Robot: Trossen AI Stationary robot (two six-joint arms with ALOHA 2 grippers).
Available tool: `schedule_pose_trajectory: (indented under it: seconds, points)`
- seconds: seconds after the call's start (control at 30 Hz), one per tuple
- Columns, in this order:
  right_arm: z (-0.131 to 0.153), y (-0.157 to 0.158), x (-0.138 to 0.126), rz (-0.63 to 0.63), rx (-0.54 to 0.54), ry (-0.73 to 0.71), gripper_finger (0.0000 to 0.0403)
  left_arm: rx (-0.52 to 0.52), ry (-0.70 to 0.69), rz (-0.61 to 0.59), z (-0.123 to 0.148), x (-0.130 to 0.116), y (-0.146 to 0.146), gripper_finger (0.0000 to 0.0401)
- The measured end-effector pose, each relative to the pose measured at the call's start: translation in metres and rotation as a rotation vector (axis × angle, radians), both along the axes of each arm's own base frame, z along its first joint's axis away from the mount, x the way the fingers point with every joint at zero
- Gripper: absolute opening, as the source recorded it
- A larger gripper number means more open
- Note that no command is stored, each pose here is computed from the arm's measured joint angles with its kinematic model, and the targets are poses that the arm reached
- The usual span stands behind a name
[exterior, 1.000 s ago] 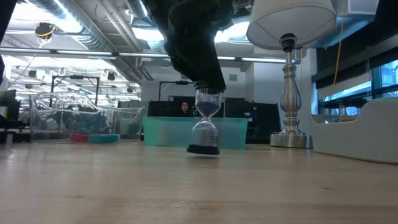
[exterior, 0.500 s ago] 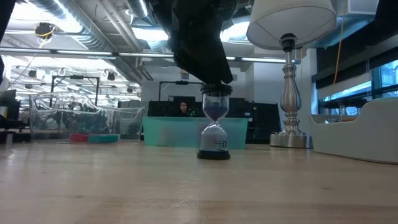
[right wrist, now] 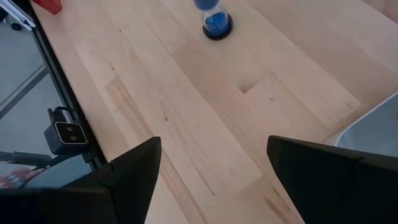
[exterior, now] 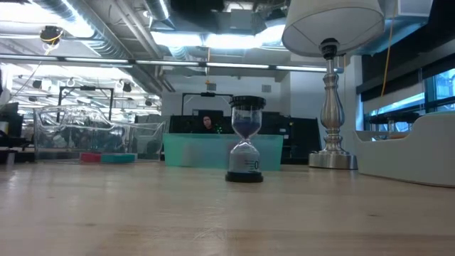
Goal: Pick & Place Office items
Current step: Put the dark blue hourglass into the gray bin
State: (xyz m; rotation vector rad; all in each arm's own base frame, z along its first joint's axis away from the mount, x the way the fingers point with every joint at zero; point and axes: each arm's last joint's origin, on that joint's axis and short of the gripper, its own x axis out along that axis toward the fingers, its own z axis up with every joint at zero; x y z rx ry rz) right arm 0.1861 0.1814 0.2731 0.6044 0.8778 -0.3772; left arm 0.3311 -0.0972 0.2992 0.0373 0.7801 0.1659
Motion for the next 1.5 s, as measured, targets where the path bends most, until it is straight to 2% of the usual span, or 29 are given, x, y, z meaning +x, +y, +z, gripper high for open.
schedule_pose_trajectory:
  seconds: [0.07, 0.13, 0.3, 0.5, 0.67, 0.83, 1.03, 1.23, 1.4, 1.5]
  points:
    - [0.000, 0.000, 0.000, 0.000, 0.002, -0.002, 0.0295, 0.030, 0.035, 0.033, 0.006, -0.016, -0.003, 0.0307]
    - [0.000, 0.000, 0.000, 0.000, 0.003, -0.002, 0.0295, 0.103, 0.068, 0.082, 0.011, -0.032, -0.005, 0.0301]
    - [0.000, 0.000, 0.000, 0.000, 0.004, -0.003, 0.0295, 0.220, 0.144, 0.251, 0.014, -0.066, -0.004, 0.0286]
    - [0.000, 0.001, 0.000, 0.008, 0.017, 0.008, 0.0295, 0.224, 0.222, 0.415, 0.004, -0.089, -0.003, 0.0279]
    - [0.000, 0.001, 0.000, 0.007, 0.016, 0.006, 0.0296, 0.213, 0.308, 0.410, -0.021, -0.093, -0.002, 0.0279]
    - [0.003, -0.003, 0.006, -0.085, -0.033, -0.110, 0.0296, 0.172, 0.362, 0.412, -0.047, -0.094, 0.002, 0.0279]
    - [0.008, -0.009, 0.015, -0.183, -0.108, -0.247, 0.0296, 0.241, 0.286, 0.463, -0.065, -0.096, 0.005, 0.0279]
    - [0.009, -0.021, 0.028, -0.154, -0.234, -0.260, 0.0296, 0.250, 0.277, 0.474, -0.070, -0.099, 0.004, 0.0279]
    - [0.008, -0.032, 0.052, -0.148, -0.307, -0.291, 0.0296, 0.326, 0.337, 0.369, -0.070, -0.101, 0.003, 0.0279]
    - [0.004, -0.037, 0.071, -0.045, -0.352, -0.269, 0.0296, 0.376, 0.384, 0.285, -0.070, -0.101, 0.003, 0.0279]
